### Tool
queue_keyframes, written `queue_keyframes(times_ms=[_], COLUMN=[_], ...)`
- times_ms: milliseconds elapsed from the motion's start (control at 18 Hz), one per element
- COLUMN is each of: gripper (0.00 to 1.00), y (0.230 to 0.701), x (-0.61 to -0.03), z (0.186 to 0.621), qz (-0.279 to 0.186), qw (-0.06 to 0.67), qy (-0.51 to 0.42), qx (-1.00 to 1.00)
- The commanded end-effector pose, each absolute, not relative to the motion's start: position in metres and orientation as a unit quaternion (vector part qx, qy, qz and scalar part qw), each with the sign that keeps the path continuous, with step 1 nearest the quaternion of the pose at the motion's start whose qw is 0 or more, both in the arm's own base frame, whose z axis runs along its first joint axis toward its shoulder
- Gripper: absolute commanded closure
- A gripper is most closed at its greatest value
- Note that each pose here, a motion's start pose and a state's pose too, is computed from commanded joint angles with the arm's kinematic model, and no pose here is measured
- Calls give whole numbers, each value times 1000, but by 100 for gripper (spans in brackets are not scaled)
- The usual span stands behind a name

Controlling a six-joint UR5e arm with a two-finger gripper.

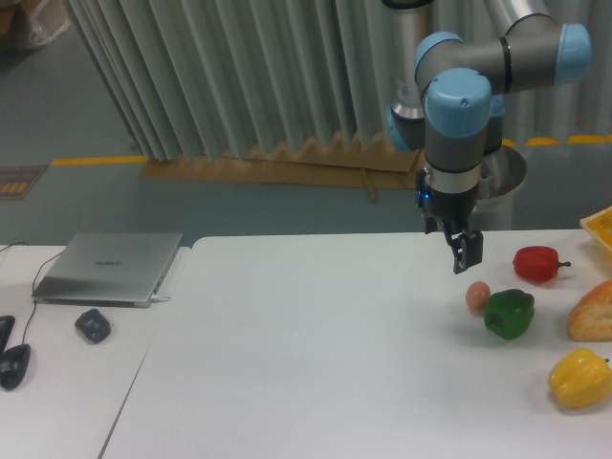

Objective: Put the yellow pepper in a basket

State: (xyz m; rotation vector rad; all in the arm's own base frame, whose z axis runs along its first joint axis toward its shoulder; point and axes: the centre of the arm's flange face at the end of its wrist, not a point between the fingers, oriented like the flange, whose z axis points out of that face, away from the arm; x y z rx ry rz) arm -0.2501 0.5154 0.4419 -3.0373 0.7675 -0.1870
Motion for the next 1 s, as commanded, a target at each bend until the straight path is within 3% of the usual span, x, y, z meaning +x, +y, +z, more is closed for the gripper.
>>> queue_keyframes(times_ms=[1000], gripper=[0], y=[514], x=[-250], z=[448], qz=[-36], qw=[19], qy=[241], qx=[-970])
